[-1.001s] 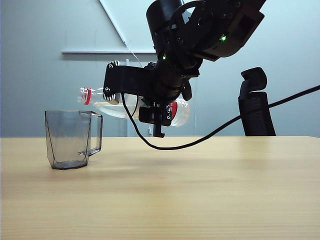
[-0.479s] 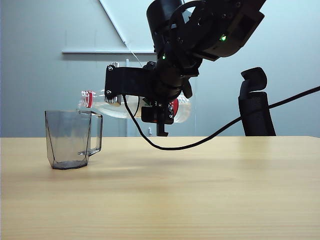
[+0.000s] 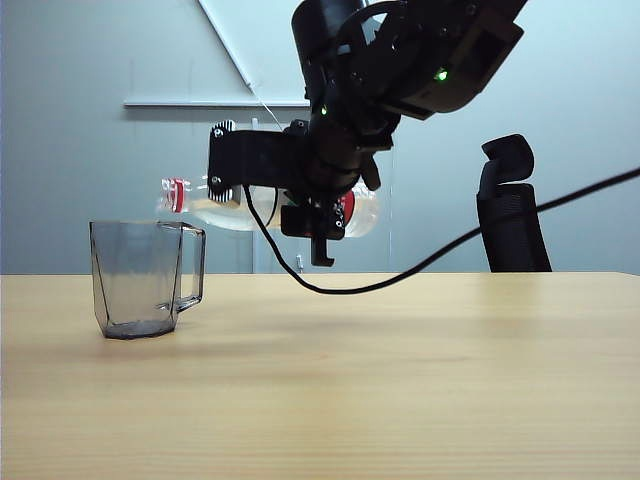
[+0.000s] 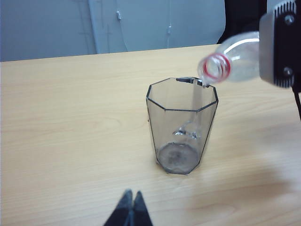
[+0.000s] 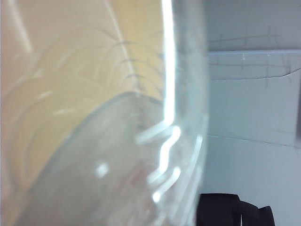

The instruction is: Pick up the mineral water bottle on the table and pour water into the mug until it's half full.

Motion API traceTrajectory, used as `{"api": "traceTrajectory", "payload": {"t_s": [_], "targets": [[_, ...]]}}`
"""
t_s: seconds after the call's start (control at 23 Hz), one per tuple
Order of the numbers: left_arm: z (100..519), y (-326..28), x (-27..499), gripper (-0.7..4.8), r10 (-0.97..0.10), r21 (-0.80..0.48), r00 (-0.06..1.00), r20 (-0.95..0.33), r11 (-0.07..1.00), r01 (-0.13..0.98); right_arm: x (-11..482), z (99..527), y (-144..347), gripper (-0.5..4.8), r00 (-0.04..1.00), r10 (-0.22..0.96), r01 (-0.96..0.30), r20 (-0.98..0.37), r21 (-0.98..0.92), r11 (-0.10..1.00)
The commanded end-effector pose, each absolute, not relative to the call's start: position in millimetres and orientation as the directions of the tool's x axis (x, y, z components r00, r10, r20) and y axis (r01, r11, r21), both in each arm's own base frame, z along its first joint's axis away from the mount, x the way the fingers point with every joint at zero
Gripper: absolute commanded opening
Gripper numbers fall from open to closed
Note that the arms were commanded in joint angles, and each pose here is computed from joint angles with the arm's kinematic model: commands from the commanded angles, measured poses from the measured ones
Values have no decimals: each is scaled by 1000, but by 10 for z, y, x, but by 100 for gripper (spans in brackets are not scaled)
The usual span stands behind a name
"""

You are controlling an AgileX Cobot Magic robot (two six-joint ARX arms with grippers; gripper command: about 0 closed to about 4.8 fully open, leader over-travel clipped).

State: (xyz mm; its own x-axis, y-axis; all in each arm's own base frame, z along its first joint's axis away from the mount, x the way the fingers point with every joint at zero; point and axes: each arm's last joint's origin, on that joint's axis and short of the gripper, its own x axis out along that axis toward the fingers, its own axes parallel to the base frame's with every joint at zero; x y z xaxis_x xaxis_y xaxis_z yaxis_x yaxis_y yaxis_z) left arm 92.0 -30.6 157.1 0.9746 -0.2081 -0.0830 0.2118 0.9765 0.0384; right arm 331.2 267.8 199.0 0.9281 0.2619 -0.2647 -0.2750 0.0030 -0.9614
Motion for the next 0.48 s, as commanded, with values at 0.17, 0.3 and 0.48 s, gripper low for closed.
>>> {"api": "traceTrajectory", "payload": {"t_s": [0.17, 0.3, 0.48], "targets": [[1590, -308, 920, -2, -213, 33, 975, -69, 976, 215, 3376, 2170, 2739, 236, 947, 266, -200, -179, -978, 53], [1590, -308, 920, -2, -213, 33, 975, -69, 976, 215, 3372, 2150, 2737, 236, 946, 258, -209, -197, -978, 22], [1590, -308, 920, -2, -212, 33, 975, -69, 976, 215, 3375, 2154, 2732, 237, 952, 239, -198, -192, -980, 0]]}}
